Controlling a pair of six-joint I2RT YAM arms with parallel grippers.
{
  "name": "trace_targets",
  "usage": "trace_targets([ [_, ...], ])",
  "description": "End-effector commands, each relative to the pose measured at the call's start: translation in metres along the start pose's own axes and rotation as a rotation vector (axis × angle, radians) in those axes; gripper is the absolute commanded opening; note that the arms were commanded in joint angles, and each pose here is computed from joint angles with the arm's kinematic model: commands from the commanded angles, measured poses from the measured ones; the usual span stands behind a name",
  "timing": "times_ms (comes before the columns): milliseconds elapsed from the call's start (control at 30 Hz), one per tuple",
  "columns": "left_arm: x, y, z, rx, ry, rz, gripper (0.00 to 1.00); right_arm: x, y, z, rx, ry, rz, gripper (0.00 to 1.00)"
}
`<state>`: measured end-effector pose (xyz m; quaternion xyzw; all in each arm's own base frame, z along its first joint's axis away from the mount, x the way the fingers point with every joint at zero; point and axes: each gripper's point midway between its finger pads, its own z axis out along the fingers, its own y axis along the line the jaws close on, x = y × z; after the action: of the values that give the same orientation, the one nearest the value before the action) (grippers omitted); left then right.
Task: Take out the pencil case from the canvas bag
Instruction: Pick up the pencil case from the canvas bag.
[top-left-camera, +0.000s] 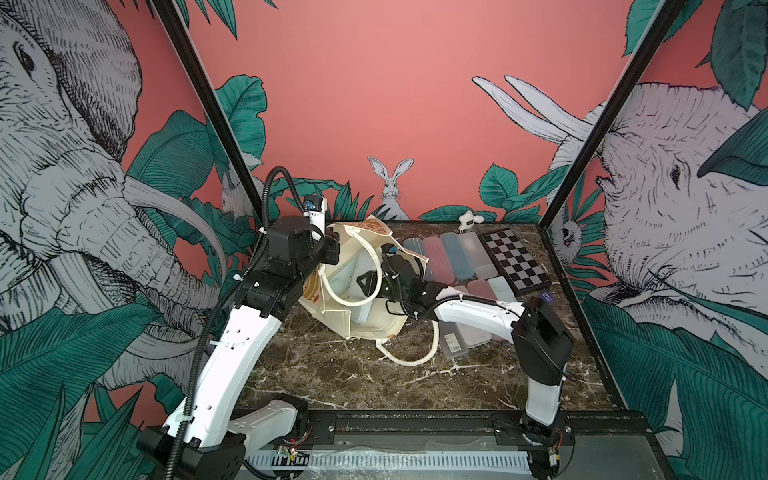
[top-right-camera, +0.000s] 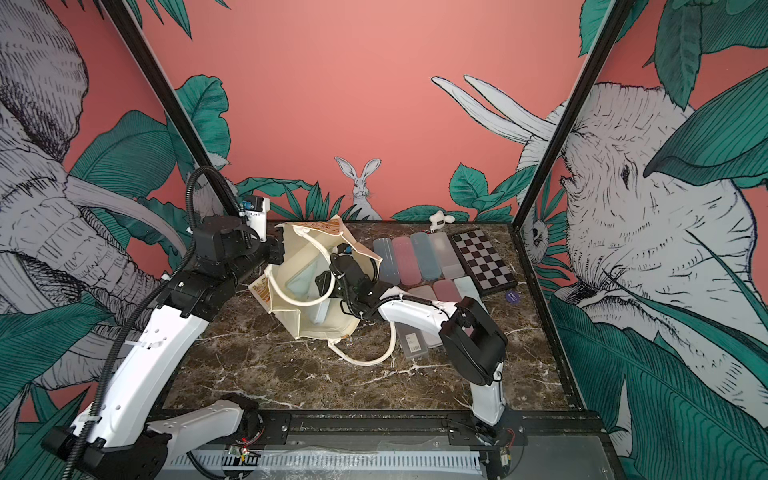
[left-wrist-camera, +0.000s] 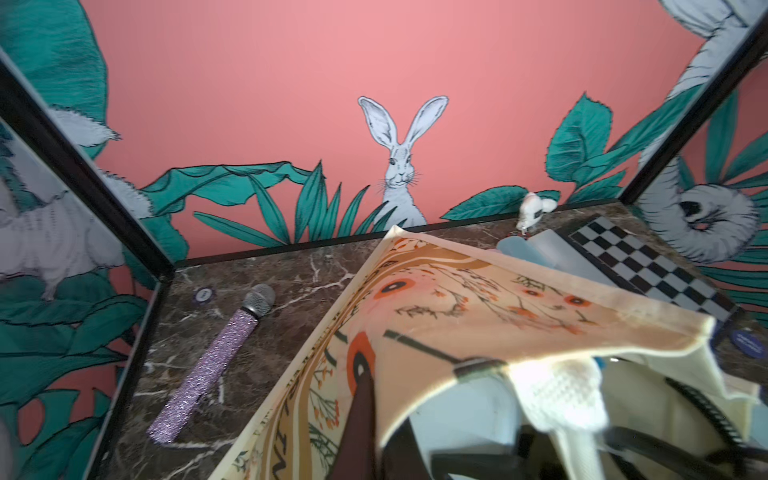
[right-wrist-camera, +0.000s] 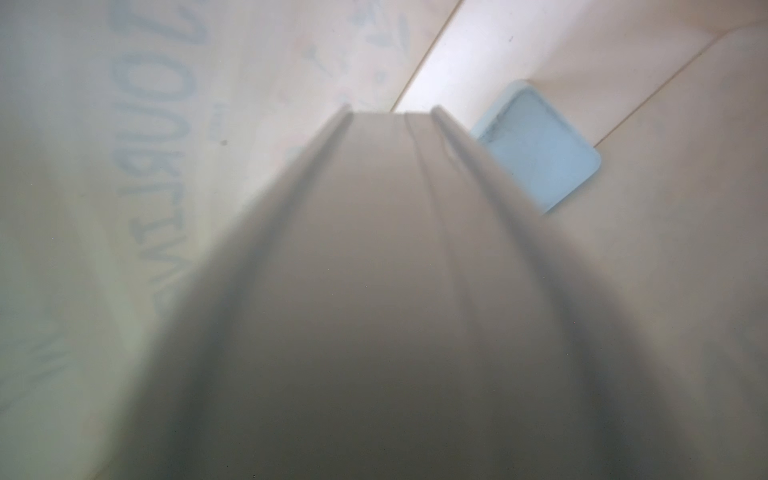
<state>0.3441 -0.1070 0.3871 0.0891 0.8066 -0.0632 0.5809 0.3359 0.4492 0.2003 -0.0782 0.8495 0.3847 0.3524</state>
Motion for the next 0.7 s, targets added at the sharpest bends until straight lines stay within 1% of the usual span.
trace_targets([
  [0, -0.015, 0.021, -0.01, -0.114, -0.032, 0.026, 0.0, -0.013, 0.013, -0.025, 0.034, 0.008, -0.157, 0.3],
  [133, -0.017, 0.018, -0.005, -0.098, -0.03, 0.032, 0.0, -0.007, 0.009, -0.036, 0.103, 0.065, -0.336, 0.29],
  [200, -0.017, 0.019, -0.003, -0.108, -0.02, 0.04, 0.0, -0.006, 0.006, -0.043, 0.148, 0.076, -0.455, 0.28],
  [267, -0.017, 0.023, -0.001, -0.13, -0.008, 0.047, 0.0, -0.006, 0.005, -0.052, 0.185, 0.081, -0.556, 0.28],
  [333, -0.016, 0.029, 0.0, -0.165, 0.005, 0.054, 0.0, -0.006, 0.004, -0.061, 0.196, 0.087, -0.626, 0.28],
  [467, -0.015, 0.036, 0.002, -0.208, 0.026, 0.066, 0.0, -0.01, 0.001, -0.077, 0.213, 0.082, -0.694, 0.28],
  [667, -0.012, 0.049, 0.003, -0.268, 0.047, 0.055, 0.0, -0.013, -0.003, -0.096, 0.237, 0.082, -0.709, 0.25],
])
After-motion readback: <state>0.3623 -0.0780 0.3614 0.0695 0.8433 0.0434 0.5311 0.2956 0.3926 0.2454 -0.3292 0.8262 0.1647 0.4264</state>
